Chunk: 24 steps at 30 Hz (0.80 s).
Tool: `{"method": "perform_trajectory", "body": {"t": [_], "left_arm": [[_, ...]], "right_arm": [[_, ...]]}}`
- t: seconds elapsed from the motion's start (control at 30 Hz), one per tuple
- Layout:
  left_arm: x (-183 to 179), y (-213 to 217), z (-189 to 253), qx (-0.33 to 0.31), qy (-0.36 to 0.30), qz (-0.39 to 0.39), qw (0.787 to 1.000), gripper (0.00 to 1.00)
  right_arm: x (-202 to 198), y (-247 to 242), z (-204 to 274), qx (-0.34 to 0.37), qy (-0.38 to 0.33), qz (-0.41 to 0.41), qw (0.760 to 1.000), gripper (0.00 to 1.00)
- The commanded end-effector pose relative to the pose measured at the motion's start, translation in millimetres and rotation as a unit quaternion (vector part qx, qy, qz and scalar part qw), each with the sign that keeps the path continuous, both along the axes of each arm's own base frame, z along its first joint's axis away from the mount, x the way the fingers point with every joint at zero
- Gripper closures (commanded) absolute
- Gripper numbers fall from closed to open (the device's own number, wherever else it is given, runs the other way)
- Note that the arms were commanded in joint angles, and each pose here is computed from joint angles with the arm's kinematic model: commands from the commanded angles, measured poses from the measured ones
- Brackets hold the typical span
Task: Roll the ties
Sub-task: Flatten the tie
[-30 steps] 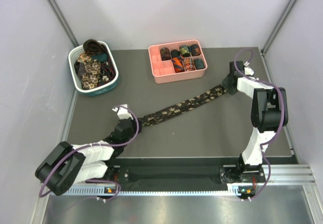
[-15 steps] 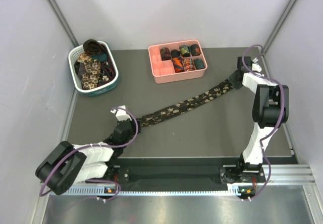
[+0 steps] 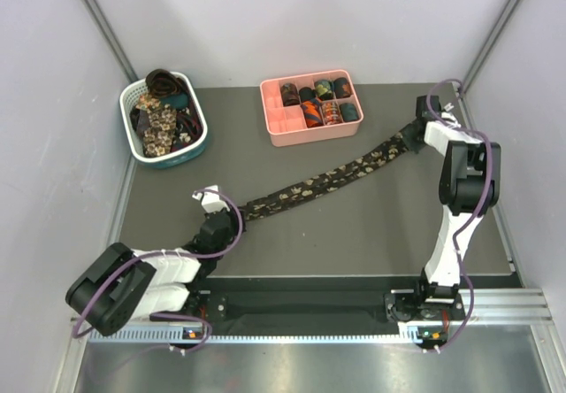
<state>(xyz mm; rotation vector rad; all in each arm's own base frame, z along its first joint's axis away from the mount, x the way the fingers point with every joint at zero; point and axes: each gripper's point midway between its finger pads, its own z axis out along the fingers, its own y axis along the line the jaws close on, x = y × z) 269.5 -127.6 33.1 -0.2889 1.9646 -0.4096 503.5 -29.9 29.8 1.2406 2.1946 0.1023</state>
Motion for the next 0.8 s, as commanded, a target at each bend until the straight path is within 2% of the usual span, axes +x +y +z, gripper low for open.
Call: {"method": "perform_trajectory", "body": {"t": [0.0, 0.17, 0.33, 0.43, 0.6, 0.63, 0.7, 0.77], "left_arm": [[10.1, 3.0, 13.7, -0.016, -0.035, 0.023, 0.999, 0.78], [20.4, 3.4, 14.0, -0.005, -0.043, 0.034, 0.998, 0.78], [39.9, -9.0, 26.9, -0.019, -0.080, 0.031, 0.996, 0.79], [51.5, -12.7, 19.7, -0.003, -0.083, 0.032, 0.996, 0.79], [81.5, -28.8, 42.0, -0.035, -0.141, 0.025, 0.989, 0.79], [84.4, -31.6, 33.7, -0.029, -0.138, 0.018, 0.990, 0.79], [95.4, -44.0, 50.0, -0.049, -0.175, 0.001, 0.983, 0.79], [97.6, -50.2, 45.1, -0.053, -0.180, -0.011, 0.982, 0.78]], "right_arm": [[-0.6, -15.6, -22.0, 0.023, 0.023, -0.028, 0.999, 0.94], [12.2, -28.6, -24.7, 0.042, 0.014, -0.045, 0.998, 1.00], [27.8, -39.0, -28.0, 0.063, -0.002, -0.065, 0.996, 1.00], [40.6, -43.9, -26.9, 0.081, -0.020, -0.076, 0.994, 1.00], [59.8, -62.8, -27.0, 0.089, -0.043, -0.100, 0.990, 1.00], [66.3, -66.5, -21.5, 0.089, -0.052, -0.102, 0.989, 1.00], [71.6, -76.5, -23.1, 0.088, -0.057, -0.109, 0.989, 1.00], [80.9, -84.7, -12.7, 0.081, -0.072, -0.104, 0.989, 1.00]]}}
